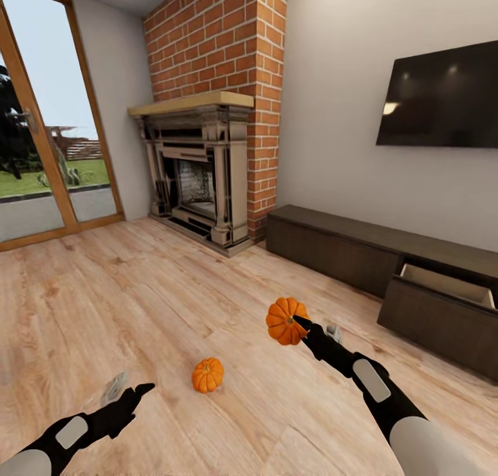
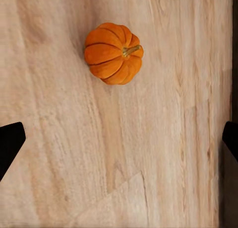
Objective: Place each of the two pumpkins and all three candles from the living room inside a cabinet in the living room (use any cabinet), then make sure every cabinet is closed, and position the cauldron so it is next to a table in the living room.
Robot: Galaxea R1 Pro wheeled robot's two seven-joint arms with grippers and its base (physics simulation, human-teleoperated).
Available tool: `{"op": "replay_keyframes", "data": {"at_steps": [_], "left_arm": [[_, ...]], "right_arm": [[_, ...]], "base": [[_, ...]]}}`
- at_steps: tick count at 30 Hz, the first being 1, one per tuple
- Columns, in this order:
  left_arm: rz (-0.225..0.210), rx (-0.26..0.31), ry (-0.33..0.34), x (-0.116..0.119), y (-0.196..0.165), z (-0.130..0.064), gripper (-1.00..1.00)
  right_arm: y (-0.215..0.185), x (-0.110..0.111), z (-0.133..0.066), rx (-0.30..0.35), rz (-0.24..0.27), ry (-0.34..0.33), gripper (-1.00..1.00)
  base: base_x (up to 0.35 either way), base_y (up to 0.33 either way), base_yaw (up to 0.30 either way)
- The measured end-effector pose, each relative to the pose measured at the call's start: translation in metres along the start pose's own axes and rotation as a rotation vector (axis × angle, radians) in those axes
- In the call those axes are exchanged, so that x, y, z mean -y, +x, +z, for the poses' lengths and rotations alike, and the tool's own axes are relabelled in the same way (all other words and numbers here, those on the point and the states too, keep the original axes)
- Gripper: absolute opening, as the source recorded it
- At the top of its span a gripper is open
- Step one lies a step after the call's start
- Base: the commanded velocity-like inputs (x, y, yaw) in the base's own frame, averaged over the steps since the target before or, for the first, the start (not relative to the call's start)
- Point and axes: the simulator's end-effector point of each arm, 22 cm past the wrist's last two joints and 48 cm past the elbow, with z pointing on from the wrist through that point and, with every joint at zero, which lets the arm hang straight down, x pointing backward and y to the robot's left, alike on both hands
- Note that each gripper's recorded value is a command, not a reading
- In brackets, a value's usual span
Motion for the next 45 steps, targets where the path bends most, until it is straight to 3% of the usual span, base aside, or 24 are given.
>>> {"op": "replay_keyframes", "data": {"at_steps": [7,12,19,36,45], "left_arm": [[0.06,0.017,0.106,0.048,-0.049,-0.008,1.0],[0.079,0.018,0.124,0.06,-0.061,-0.008,1.0],[0.089,0.025,0.143,0.074,-0.072,0.001,1.0],[0.069,-0.018,0.109,0.052,-0.058,0.024,1.0],[0.041,-0.072,0.146,0.051,-0.038,0.037,1.0]], "right_arm": [[0.001,0.013,0.0,-0.006,0.007,-0.001,-1.0],[-0.006,0.029,-0.004,-0.004,0.009,0.016,-1.0],[-0.001,0.043,-0.012,-0.053,0.042,-0.002,-1.0],[0.013,0.085,-0.008,-0.077,0.08,0.052,-1.0],[0.024,0.107,-0.006,-0.095,0.098,0.083,-1.0]], "base": [[0.0,0.0,0.0],[0.0,0.0,0.0],[0.0,0.0,0.0],[0.0,0.0,0.0],[0.0,0.0,0.0]]}}
